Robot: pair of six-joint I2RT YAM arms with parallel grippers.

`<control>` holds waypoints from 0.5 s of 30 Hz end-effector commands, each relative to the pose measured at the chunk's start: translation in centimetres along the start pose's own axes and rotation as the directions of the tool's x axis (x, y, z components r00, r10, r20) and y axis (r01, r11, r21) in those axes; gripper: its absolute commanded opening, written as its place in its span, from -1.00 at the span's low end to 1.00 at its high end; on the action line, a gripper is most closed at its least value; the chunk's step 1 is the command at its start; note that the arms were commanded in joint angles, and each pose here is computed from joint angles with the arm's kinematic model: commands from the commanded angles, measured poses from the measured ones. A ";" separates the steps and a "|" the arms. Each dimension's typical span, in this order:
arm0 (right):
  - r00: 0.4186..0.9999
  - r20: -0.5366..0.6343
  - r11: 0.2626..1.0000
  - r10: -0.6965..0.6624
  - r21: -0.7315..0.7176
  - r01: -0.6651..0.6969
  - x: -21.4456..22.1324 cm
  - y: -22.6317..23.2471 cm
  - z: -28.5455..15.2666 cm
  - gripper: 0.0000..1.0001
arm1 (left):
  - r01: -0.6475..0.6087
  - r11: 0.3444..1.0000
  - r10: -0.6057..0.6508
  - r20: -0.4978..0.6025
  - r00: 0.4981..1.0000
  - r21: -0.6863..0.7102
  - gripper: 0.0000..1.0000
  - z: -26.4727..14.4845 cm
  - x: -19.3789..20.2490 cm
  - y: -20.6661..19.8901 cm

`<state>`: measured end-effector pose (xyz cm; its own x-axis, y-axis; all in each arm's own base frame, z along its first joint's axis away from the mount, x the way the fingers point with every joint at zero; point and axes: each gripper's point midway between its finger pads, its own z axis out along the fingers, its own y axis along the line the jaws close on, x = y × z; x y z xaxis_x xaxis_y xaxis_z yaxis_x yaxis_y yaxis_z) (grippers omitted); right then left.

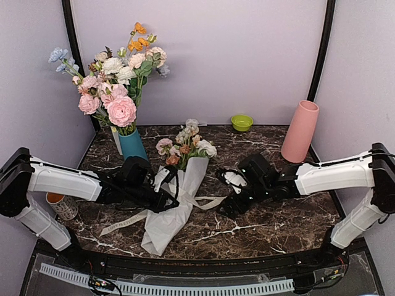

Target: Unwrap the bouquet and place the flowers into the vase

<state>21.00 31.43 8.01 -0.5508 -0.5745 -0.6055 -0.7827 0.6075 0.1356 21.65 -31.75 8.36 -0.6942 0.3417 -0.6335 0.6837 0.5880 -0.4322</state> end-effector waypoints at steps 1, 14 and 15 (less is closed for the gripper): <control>0.959 0.198 0.975 -0.204 -0.042 0.216 -4.6 2.5 1.7 0.81 | -0.024 0.999 0.024 0.018 1.000 0.022 -1.00 -0.2 -1.1 -0.7; 0.928 0.274 0.951 -0.252 -0.108 0.290 -6.5 4.0 7.2 0.38 | -0.028 0.999 0.028 -0.006 1.000 0.034 -1.00 -0.3 -0.6 -0.9; 0.926 0.281 0.949 -0.252 -0.115 0.293 -6.6 4.2 7.4 0.38 | -0.026 0.999 0.026 -0.010 1.000 0.032 -1.00 -0.2 -0.5 -0.8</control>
<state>22.93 38.79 4.22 -0.3107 -0.6096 -0.7293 -0.9127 0.4057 0.0498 21.35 -31.81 8.37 -0.6942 0.3557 -0.6257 0.6898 0.5770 -0.4373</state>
